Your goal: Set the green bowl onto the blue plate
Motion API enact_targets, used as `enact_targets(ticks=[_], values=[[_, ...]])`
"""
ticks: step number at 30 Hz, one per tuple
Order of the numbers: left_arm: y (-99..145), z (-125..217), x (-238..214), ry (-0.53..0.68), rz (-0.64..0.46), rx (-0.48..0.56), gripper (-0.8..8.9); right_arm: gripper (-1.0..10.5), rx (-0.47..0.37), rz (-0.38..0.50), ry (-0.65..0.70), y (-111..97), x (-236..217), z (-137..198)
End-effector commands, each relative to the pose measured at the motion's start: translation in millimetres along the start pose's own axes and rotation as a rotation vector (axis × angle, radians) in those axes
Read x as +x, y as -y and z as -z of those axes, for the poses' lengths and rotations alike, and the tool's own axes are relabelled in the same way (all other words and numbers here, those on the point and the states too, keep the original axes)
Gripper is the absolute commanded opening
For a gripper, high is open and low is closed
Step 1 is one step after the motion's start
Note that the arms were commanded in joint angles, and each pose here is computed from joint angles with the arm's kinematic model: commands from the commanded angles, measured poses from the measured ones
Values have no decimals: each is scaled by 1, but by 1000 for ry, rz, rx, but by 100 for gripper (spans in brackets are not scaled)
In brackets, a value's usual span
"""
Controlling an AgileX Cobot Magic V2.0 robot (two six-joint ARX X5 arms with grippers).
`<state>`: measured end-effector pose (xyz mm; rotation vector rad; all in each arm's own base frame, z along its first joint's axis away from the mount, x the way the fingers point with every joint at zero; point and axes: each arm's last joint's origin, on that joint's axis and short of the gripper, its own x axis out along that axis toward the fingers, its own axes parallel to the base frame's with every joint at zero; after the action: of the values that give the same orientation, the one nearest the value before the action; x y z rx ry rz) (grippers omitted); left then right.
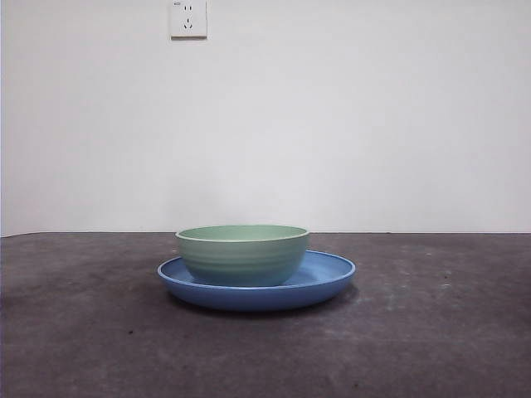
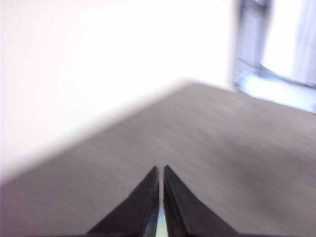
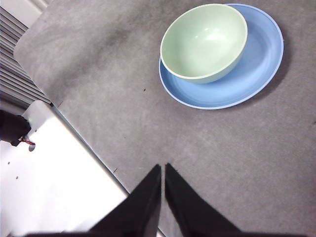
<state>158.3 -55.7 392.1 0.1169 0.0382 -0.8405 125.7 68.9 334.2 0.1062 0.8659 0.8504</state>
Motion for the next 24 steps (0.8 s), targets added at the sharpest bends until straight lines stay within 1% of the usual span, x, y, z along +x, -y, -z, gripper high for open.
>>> enact_targets(ticks=[1,3,5,8,10,13,19,24], values=[[-7,8,-18,119,-206,53,15,7,-23,-8,16,-3,-2,-4],[-6,22,-32,154,-346,72,15,7,-23,-8,16,-3,-2,-4],[-4,41,-44,157,-480,74,15,7,-23,-8,16,-3,-2,-4],[1,72,-56,131,-630,57,15,7,-23,-8,16,-3,-2,-4],[5,92,-62,113,-690,46,15,7,-23,-8,16,-3,-2,-4],[11,123,-66,90,-731,34,15,7,-23,-8,16,-3,-2,-4],[20,178,-68,43,-748,4,15,7,-23,-8,16,-3,-2,-4],[24,207,-66,18,-744,-25,15,7,-23,-8,16,-3,-2,-4]])
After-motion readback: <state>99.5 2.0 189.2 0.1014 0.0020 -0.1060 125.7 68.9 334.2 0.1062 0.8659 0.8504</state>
